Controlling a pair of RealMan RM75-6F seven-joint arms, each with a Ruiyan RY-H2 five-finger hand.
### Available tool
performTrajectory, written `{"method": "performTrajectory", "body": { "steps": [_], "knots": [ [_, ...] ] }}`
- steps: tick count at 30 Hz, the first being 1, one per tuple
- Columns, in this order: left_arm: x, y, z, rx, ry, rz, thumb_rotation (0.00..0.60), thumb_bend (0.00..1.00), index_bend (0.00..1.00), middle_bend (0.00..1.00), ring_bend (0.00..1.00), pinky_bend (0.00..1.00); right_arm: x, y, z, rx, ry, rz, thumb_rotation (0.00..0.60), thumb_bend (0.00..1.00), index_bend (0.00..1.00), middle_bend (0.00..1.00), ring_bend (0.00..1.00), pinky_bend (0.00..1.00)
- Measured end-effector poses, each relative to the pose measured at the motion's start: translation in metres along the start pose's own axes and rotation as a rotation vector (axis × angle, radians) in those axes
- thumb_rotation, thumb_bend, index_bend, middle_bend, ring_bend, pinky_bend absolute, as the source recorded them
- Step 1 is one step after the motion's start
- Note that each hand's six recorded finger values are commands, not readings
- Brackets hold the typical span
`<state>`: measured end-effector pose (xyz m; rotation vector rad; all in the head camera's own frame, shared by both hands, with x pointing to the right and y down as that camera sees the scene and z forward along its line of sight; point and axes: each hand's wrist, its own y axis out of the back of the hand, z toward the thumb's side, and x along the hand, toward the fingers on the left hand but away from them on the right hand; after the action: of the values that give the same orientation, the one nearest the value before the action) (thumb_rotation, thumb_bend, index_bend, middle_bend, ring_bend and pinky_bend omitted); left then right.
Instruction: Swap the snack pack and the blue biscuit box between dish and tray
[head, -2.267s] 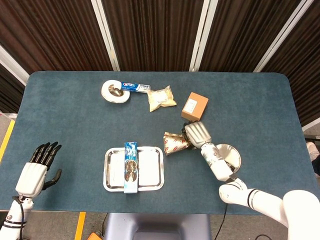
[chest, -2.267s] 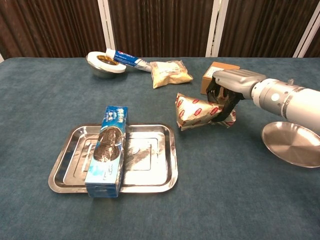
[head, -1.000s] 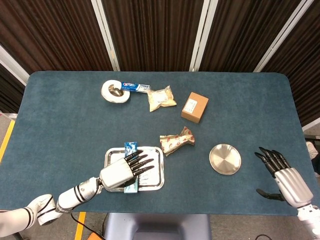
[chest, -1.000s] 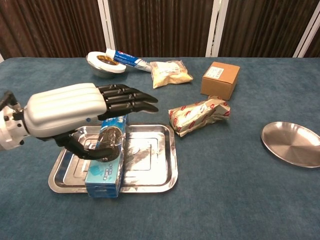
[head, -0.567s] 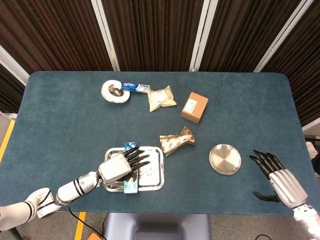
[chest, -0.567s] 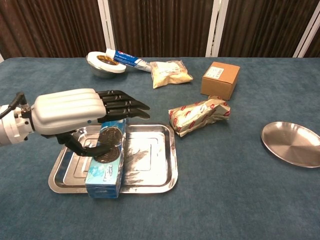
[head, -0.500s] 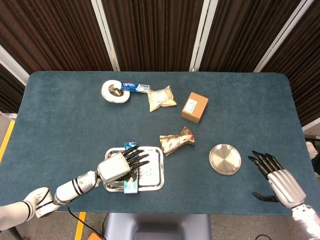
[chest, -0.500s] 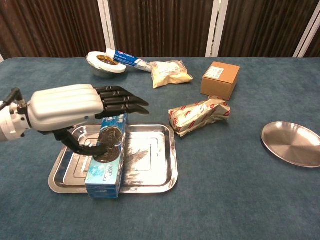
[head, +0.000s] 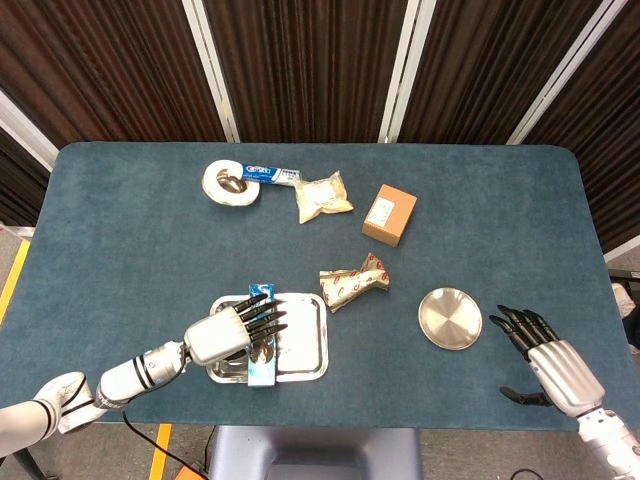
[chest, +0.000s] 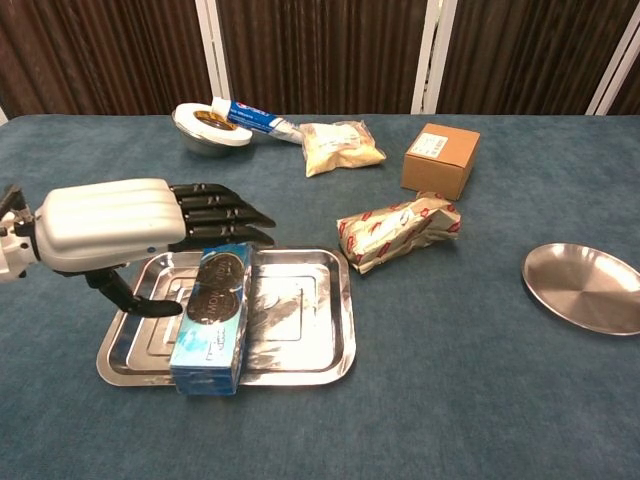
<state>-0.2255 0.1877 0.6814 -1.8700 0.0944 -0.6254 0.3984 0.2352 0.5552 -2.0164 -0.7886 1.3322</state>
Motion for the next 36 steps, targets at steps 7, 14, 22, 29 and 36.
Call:
{"method": "performTrajectory", "body": {
  "steps": [7, 14, 22, 29, 36],
  "knots": [
    [0.008, -0.003, 0.006, 0.03, -0.032, -0.001, 0.6, 0.3, 0.0, 0.0, 0.0, 0.07, -0.002, -0.002, -0.001, -0.002, -0.002, 0.017, 0.6, 0.26, 0.0, 0.0, 0.0, 0.0],
    [0.024, -0.008, 0.014, 0.09, -0.066, -0.026, 0.6, 0.3, 0.0, 0.0, 0.0, 0.07, -0.003, -0.005, -0.001, -0.005, -0.004, 0.045, 0.6, 0.26, 0.0, 0.0, 0.0, 0.0],
    [0.035, -0.024, 0.013, 0.169, -0.069, -0.118, 0.6, 0.31, 0.1, 0.1, 0.03, 0.1, -0.005, -0.006, -0.002, -0.008, -0.006, 0.06, 0.6, 0.26, 0.0, 0.0, 0.0, 0.0],
    [0.035, -0.017, 0.016, 0.184, -0.093, -0.063, 0.6, 0.37, 0.73, 0.76, 0.57, 0.6, -0.005, -0.007, -0.002, -0.011, -0.003, 0.066, 0.6, 0.26, 0.0, 0.0, 0.0, 0.0],
    [0.035, -0.007, 0.015, 0.193, -0.104, 0.008, 0.6, 0.39, 0.81, 0.84, 0.65, 0.69, -0.004, -0.008, 0.0, -0.008, 0.0, 0.074, 0.6, 0.26, 0.0, 0.0, 0.0, 0.0]
  ]
}}
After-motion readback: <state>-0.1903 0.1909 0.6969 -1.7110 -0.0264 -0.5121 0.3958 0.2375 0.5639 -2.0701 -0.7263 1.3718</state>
